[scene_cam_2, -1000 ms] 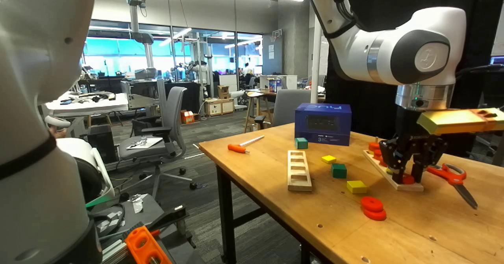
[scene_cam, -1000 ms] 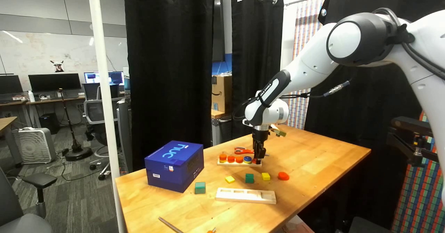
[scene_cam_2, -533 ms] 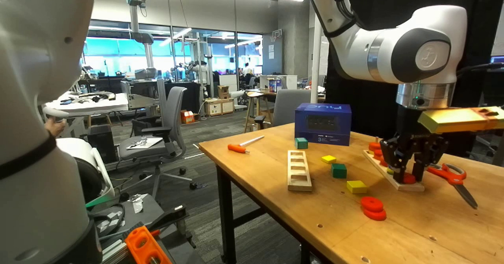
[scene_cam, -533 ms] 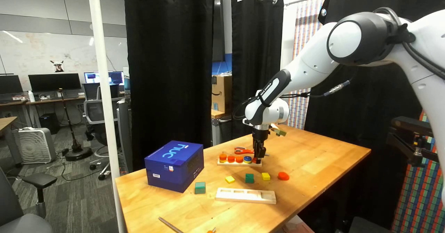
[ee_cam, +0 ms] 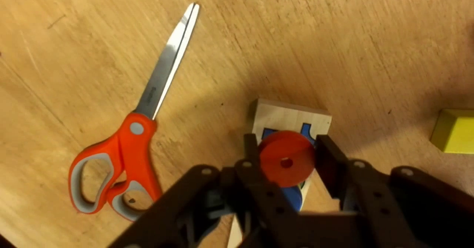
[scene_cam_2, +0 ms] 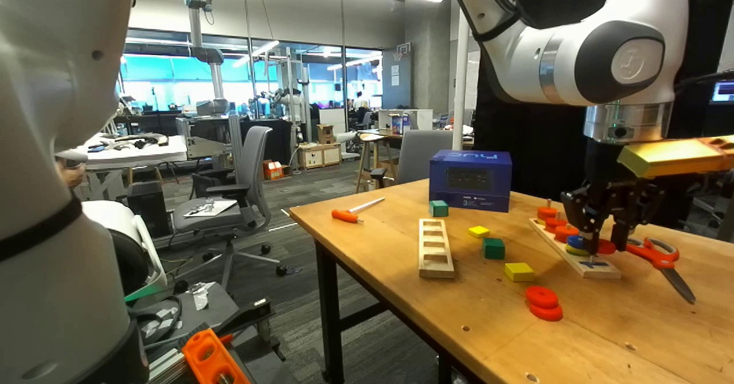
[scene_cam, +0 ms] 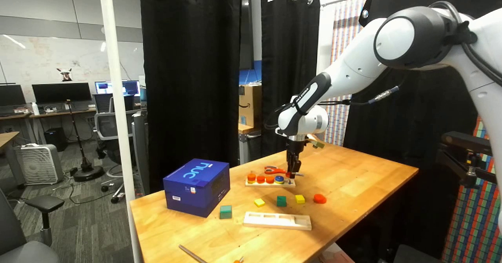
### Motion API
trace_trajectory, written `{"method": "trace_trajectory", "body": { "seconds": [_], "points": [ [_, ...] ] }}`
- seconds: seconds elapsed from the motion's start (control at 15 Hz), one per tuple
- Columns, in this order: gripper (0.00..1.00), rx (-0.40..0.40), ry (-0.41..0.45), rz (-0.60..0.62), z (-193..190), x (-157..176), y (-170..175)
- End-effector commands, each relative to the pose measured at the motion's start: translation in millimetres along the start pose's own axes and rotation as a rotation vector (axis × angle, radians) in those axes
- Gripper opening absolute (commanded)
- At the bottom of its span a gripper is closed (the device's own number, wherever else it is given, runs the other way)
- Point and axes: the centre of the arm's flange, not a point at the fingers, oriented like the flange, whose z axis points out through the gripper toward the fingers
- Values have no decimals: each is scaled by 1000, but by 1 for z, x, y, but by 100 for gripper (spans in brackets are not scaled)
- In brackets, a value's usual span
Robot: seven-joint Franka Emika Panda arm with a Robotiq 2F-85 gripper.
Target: Remove the orange circle from the wooden object.
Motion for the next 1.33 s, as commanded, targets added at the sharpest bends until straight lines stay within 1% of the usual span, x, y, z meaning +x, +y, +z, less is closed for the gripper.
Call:
{"method": "trace_trajectory", "body": {
  "seconds": [0.0, 0.27, 0.53, 0.8, 1.2, 1.27],
  "points": [
    [25, -15, -8, 42, -19, -23, -16],
    [25, 3, -17, 107, -14, -56, -34],
    [25, 21, -21, 158, -4, -80, -49],
    [25, 34, -13, 199, 2, -94, -58],
    [25, 40, -3, 240, 6, -106, -59],
    [28, 41, -6, 246, 5, -108, -59]
  ]
}}
